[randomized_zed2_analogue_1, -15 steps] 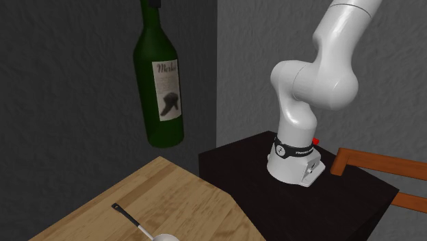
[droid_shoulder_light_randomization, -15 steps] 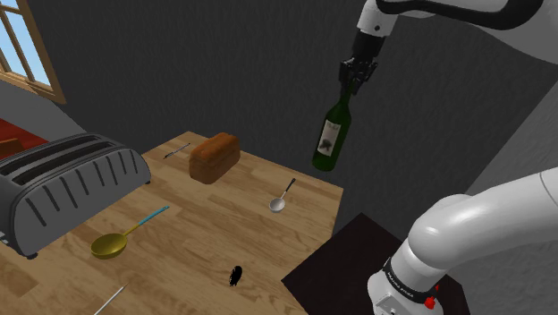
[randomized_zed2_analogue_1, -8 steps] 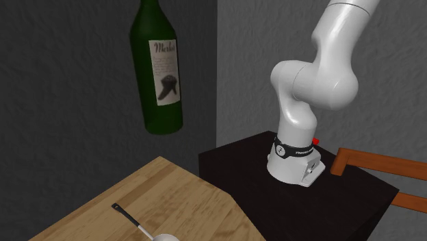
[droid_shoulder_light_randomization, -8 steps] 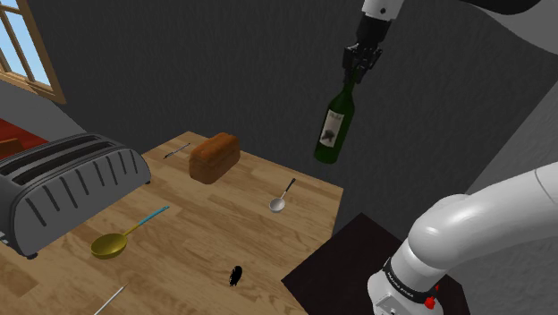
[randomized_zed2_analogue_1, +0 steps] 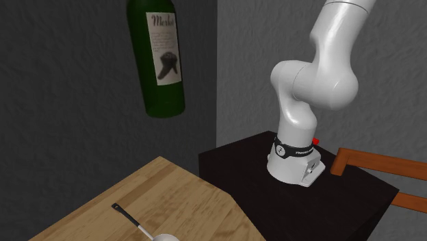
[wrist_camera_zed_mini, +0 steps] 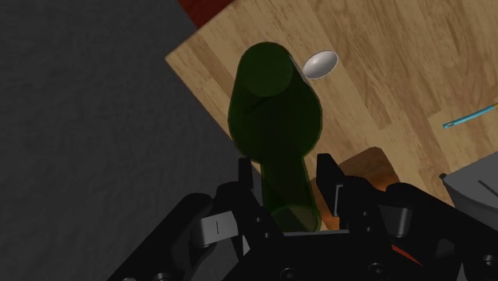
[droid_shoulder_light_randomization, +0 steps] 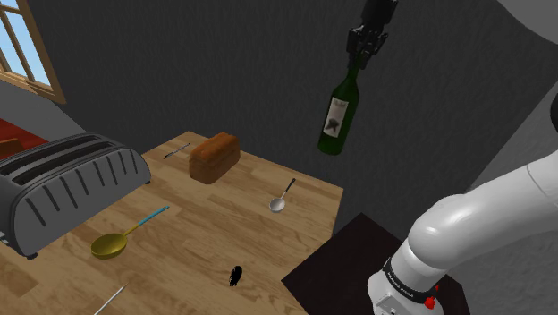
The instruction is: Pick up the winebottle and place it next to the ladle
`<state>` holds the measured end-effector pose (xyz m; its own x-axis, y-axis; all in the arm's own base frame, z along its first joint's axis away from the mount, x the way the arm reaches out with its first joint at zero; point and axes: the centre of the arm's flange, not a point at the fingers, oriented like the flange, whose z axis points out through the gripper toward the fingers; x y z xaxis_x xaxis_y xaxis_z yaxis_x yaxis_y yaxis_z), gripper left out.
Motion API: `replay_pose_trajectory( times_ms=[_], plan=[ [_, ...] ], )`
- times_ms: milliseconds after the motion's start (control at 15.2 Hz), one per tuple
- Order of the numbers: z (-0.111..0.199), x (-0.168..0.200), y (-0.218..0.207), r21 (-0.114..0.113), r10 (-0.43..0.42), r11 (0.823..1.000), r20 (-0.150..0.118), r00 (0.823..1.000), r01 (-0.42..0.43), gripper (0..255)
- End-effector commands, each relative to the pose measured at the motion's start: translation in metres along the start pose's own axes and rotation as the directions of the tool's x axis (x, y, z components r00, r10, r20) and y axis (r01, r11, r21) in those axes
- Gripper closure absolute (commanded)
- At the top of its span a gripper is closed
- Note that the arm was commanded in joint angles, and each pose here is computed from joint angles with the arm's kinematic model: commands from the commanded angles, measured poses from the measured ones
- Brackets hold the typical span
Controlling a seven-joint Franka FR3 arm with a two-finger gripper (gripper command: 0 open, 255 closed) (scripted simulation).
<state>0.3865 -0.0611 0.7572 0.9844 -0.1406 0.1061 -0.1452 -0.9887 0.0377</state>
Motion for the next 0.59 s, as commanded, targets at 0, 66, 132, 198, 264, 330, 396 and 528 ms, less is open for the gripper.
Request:
replay_pose_trajectory(
  times_ms=[0,66,132,198,264,330,396,528],
  plan=[
    [-0.012,0.001,0.001,0.000,0.000,1.000,0.000,1.000,0.000,255],
    [-0.017,0.001,0.001,0.000,0.000,1.000,0.000,1.000,0.000,255],
    [-0.022,0.002,0.002,0.000,0.000,1.000,0.000,1.000,0.000,255],
    [-0.027,0.002,0.002,0.000,0.000,1.000,0.000,1.000,0.000,255],
    [-0.033,0.003,0.002,0.000,0.000,1.000,0.000,1.000,0.000,255],
    [-0.038,0.004,0.002,0.000,0.000,1.000,0.000,1.000,0.000,255],
    [-0.043,0.004,0.002,0.000,0.000,1.000,0.000,1.000,0.000,255],
    [-0.054,0.005,0.003,0.000,0.000,1.000,0.000,1.000,0.000,255]
  ],
)
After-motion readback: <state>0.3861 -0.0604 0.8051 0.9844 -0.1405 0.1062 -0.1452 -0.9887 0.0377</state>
